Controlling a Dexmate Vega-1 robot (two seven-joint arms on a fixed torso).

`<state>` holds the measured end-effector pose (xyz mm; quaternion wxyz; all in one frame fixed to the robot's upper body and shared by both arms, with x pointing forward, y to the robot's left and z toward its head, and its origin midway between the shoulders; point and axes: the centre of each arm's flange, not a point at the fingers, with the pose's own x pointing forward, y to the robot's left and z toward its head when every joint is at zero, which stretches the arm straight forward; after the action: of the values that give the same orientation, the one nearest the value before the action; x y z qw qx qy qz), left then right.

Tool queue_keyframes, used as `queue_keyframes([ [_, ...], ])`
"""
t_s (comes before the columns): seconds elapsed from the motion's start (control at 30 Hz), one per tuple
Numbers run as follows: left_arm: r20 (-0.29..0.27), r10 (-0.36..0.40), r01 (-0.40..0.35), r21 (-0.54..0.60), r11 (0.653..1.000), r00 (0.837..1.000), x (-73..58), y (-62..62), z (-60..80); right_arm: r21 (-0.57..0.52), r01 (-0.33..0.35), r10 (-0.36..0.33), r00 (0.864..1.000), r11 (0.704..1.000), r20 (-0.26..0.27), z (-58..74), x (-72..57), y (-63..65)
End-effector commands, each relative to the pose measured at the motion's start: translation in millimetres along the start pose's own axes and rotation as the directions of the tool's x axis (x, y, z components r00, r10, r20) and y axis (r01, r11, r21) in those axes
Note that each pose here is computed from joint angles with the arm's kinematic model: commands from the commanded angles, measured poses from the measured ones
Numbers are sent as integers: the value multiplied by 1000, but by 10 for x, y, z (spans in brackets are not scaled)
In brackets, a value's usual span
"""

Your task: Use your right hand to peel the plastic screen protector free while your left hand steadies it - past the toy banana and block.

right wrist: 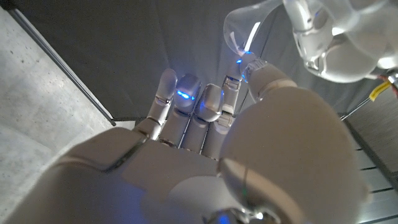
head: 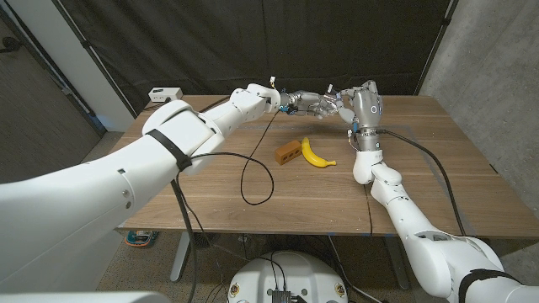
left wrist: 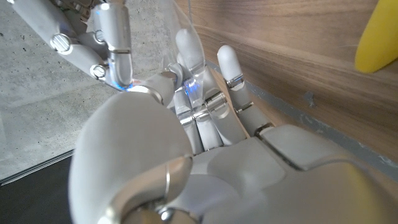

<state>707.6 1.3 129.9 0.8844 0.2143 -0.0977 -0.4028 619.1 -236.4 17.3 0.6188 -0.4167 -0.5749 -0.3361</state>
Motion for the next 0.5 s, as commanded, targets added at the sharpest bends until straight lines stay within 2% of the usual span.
queue_keyframes([
  [0.03, 3, -1, 1, 31, 1000, 1000, -22, 32, 37, 99, -8, 7, 1000, 995, 8, 24, 12, 29],
  [0.17, 11, -19, 18, 16, 1000, 1000, -31, 22, 41, 65, -39, 37, 999, 997, 33, 22, -5, 63],
  [0.33, 22, -54, 53, 12, 998, 998, -45, -4, 52, -50, -80, 84, 993, 996, 80, 33, -36, 125],
  [0.5, 31, -80, 80, 12, 997, 996, -61, -17, 65, -89, -105, 115, 986, 990, 118, 65, -62, 164],
])
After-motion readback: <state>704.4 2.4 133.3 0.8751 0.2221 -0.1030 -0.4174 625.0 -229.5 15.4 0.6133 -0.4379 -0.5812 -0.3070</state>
